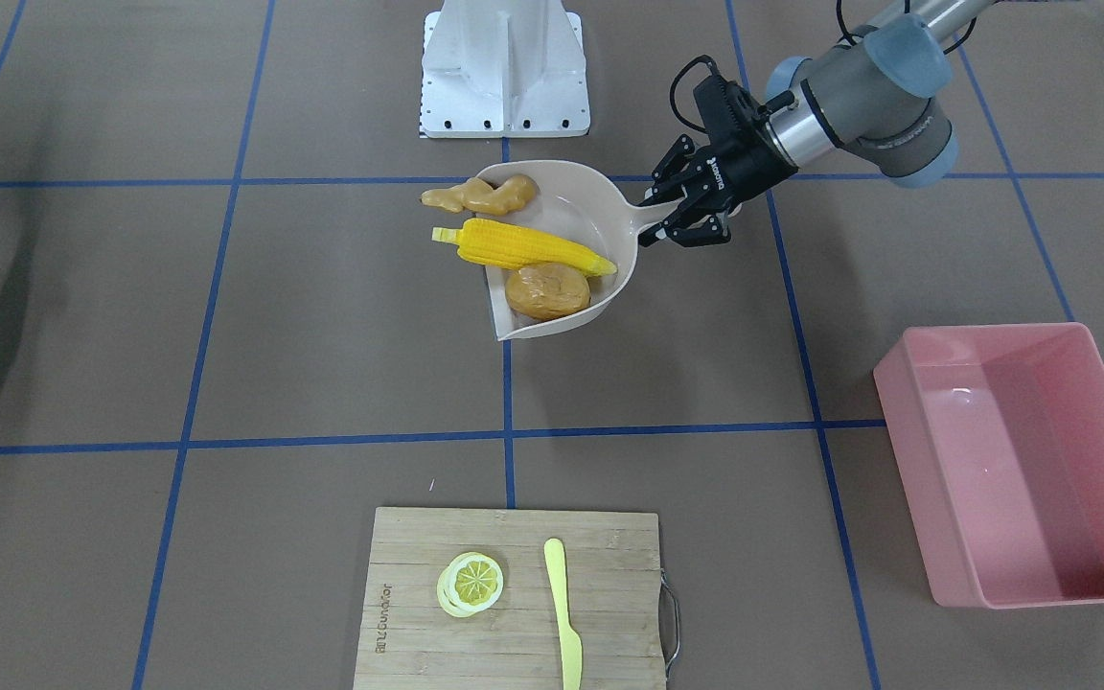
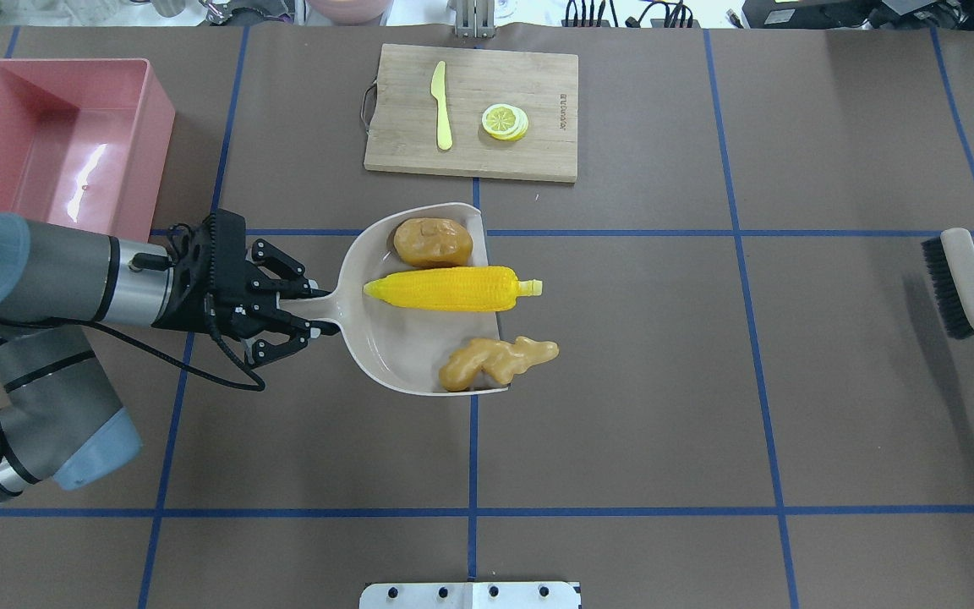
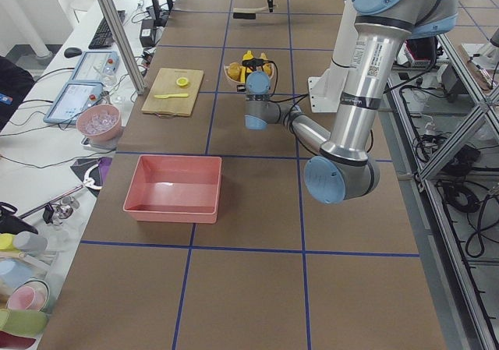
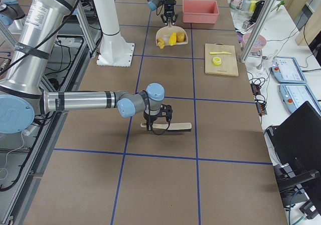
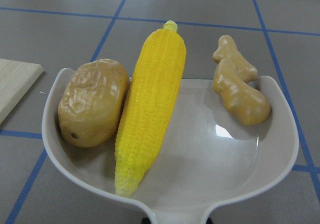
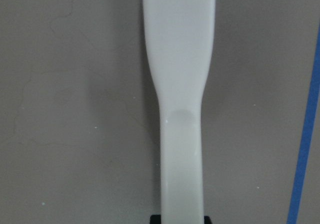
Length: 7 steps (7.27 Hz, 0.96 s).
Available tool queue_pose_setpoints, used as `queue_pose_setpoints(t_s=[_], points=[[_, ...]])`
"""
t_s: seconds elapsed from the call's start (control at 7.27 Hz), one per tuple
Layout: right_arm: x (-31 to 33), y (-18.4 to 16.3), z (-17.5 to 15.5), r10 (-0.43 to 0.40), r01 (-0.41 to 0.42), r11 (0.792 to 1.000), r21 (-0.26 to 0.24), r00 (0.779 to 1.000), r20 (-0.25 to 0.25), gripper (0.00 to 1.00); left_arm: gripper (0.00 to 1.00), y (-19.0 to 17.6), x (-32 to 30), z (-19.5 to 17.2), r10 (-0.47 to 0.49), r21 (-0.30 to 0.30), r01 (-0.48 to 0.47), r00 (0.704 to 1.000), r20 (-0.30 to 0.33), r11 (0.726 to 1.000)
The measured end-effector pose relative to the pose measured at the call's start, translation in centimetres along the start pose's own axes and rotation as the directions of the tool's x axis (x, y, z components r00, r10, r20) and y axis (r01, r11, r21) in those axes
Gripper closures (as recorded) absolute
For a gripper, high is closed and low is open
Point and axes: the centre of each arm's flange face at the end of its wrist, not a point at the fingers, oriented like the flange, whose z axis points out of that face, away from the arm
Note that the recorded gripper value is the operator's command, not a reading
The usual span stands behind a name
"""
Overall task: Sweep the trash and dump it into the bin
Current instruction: 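Lift the loaded dustpan with the left gripper and carry it over the pink bin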
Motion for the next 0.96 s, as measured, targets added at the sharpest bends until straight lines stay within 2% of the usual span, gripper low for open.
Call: queue_pose_setpoints(t_s=[0.28, 0.41, 0.55, 0.69, 0.96], points=[[1.0, 0.2, 1.1, 0.014, -0.013, 1.0, -0.026, 1.0, 0.008, 1.0, 1.0, 0.3, -1.0, -3.4, -0.022, 0.099, 0.018, 0.999, 0.04, 0.995], [1.2, 0.3, 1.4, 0.015, -0.014, 0.999, -0.037, 1.0, 0.016, 1.0, 1.0, 0.6, -1.1, -4.3, -0.079, 0.136, 0.071, 0.996, 0.049, 0.988], [1.3, 0.3, 1.6, 0.016, -0.015, 0.999, -0.042, 1.0, 0.019, 1.0, 1.0, 0.7, -1.1, -4.8, -0.197, 0.169, 0.187, 0.98, 0.042, 0.968], [1.3, 0.3, 1.8, 0.016, -0.015, 0.999, -0.045, 1.0, 0.02, 1.0, 1.0, 0.8, -1.1, -5.3, -0.305, 0.214, 0.294, 0.952, 0.023, 0.932], [1.5, 0.2, 2.0, 0.018, -0.017, 0.999, -0.049, 1.0, 0.018, 1.0, 1.0, 2.1, -1.2, -6.9, -0.376, 0.304, 0.348, 0.926, 0.038, 0.887]])
